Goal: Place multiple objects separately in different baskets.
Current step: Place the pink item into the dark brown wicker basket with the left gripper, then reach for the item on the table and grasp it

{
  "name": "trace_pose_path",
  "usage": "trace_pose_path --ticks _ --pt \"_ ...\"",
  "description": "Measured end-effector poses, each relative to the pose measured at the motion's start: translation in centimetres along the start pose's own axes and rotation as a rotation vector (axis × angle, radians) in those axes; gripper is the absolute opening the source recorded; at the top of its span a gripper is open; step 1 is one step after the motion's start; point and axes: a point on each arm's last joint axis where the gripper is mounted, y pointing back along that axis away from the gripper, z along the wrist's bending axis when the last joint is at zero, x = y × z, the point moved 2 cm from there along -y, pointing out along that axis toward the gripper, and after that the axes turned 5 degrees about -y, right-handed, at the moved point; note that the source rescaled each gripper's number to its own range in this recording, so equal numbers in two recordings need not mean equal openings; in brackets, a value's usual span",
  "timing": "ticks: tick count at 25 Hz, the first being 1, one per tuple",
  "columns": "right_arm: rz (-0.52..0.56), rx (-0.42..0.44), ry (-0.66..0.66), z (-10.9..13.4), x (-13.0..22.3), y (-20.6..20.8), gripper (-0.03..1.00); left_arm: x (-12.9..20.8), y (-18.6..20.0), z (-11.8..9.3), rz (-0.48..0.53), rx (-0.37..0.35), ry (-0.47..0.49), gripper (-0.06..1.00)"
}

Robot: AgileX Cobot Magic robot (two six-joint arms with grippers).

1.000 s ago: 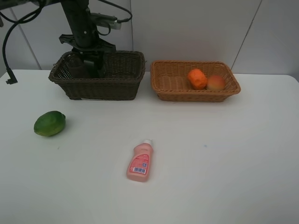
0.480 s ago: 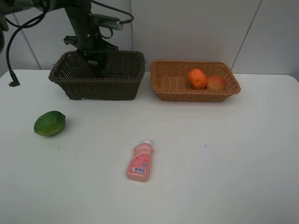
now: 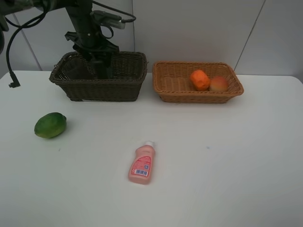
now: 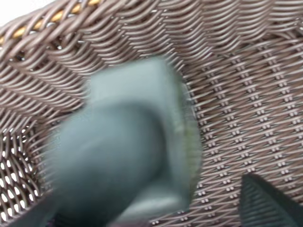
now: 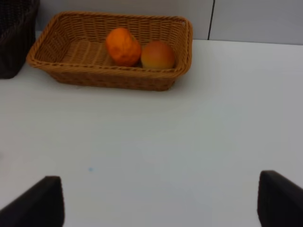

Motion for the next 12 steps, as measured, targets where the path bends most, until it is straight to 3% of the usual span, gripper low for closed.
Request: trace_pose_path --ticks 12 --pt "0.000 0.000 0.000 0.00 0.00 0.00 0.66 0.10 0.00 -0.01 0.009 0.000 0.008 0.88"
